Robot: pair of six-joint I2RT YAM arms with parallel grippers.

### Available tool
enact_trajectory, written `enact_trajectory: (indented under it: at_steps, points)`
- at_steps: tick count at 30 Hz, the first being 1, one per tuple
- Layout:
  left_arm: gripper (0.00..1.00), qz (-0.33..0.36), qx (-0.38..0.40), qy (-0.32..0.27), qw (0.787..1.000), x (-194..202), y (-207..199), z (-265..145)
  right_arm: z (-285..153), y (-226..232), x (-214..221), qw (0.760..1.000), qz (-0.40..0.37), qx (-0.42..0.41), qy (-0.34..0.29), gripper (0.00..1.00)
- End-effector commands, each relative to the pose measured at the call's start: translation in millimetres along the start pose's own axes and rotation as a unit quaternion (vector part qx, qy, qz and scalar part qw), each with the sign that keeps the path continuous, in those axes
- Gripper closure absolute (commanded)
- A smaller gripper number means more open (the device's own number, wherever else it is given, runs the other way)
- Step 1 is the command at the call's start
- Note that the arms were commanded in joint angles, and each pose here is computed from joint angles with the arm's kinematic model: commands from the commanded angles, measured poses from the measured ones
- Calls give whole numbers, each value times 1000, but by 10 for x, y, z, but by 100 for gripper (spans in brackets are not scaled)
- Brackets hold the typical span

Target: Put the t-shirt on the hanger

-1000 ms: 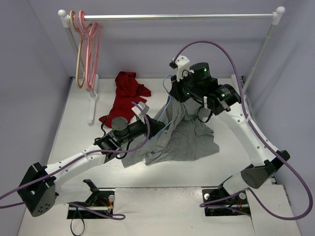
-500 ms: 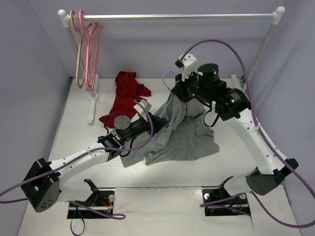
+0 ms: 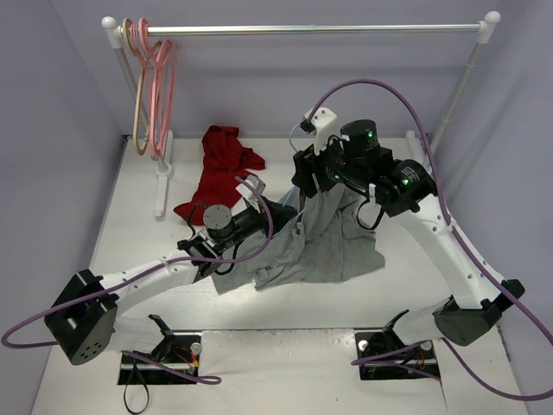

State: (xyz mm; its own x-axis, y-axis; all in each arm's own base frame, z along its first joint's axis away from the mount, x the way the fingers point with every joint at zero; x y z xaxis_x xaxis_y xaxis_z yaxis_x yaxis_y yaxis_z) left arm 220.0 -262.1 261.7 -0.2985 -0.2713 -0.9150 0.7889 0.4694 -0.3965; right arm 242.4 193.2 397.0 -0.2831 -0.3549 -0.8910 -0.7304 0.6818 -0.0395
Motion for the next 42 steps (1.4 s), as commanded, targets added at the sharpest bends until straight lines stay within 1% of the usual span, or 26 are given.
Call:
enact_trajectory:
  at_steps: [1, 4, 7, 8, 10, 11, 14, 16, 18, 21, 25, 26, 30, 34, 39, 41, 42]
  points:
    - [100, 11, 52, -96, 994, -390, -193, 24, -187, -75, -206, 999, -22, 27, -41, 42]
    - [100, 3, 53, -97, 994, -375, -194, 20, -259, -151, -248, 997, -30, 55, -39, 41]
    - [100, 1, 53, -95, 994, -364, -195, 0, -386, -325, -235, 994, -43, 89, -36, 41]
    - [100, 2, 54, -96, 994, -369, -200, -8, -434, -472, -199, 992, -45, 112, -30, 41]
    - [100, 3, 55, -93, 994, -372, -208, -18, -496, -589, -130, 990, -54, 126, -14, 41]
    - [100, 3, 57, -90, 994, -379, -221, -31, -502, -672, -77, 988, -67, 139, -1, 41]
    - [100, 5, 57, -83, 995, -382, -233, -64, -452, -736, 25, 983, -100, 149, 25, 40]
    - [100, 6, 56, -76, 995, -378, -237, -80, -424, -774, 19, 981, -117, 151, 18, 39]
    - [100, 10, 58, -74, 996, -393, -251, -97, -387, -803, 33, 979, -139, 146, 10, 37]
    - [100, 14, 62, -65, 996, -412, -272, -108, -305, -790, 52, 978, -177, 111, 6, 36]
    - [100, 16, 65, -57, 996, -425, -294, -124, -196, -801, 93, 974, -205, 96, -9, 35]
    - [100, 17, 66, -57, 996, -437, -299, -132, -185, -809, 69, 973, -209, 100, -19, 35]
    - [100, 20, 69, -54, 996, -454, -316, -151, -84, -783, 90, 974, -215, 67, -22, 34]
    - [100, 25, 75, -48, 996, -481, -339, -152, 15, -711, 149, 975, -218, 19, -32, 34]
    - [100, 34, 86, -40, 995, -526, -371, -138, 115, -668, 228, 975, -219, -11, -39, 35]
    - [100, 37, 87, -40, 995, -551, -383, -137, 153, -665, 272, 974, -221, -19, -34, 37]
    - [100, 38, 89, -38, 995, -546, -386, -134, 169, -662, 293, 974, -221, -22, -32, 42]
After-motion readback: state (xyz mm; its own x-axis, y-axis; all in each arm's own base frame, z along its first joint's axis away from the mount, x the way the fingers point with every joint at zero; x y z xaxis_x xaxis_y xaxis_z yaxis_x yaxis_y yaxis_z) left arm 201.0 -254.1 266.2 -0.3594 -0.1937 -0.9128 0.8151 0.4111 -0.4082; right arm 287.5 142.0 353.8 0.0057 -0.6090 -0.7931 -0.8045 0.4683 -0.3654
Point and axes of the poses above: each gripper's point midway between its finger pads, its own z axis out along the fingers, its own y axis along the line the jaws close on, x = y × z, the point moved 9 cm from there along -z, back along the fingers, and after that the axes turned 3 degrees about -z, right-handed, at the moved point
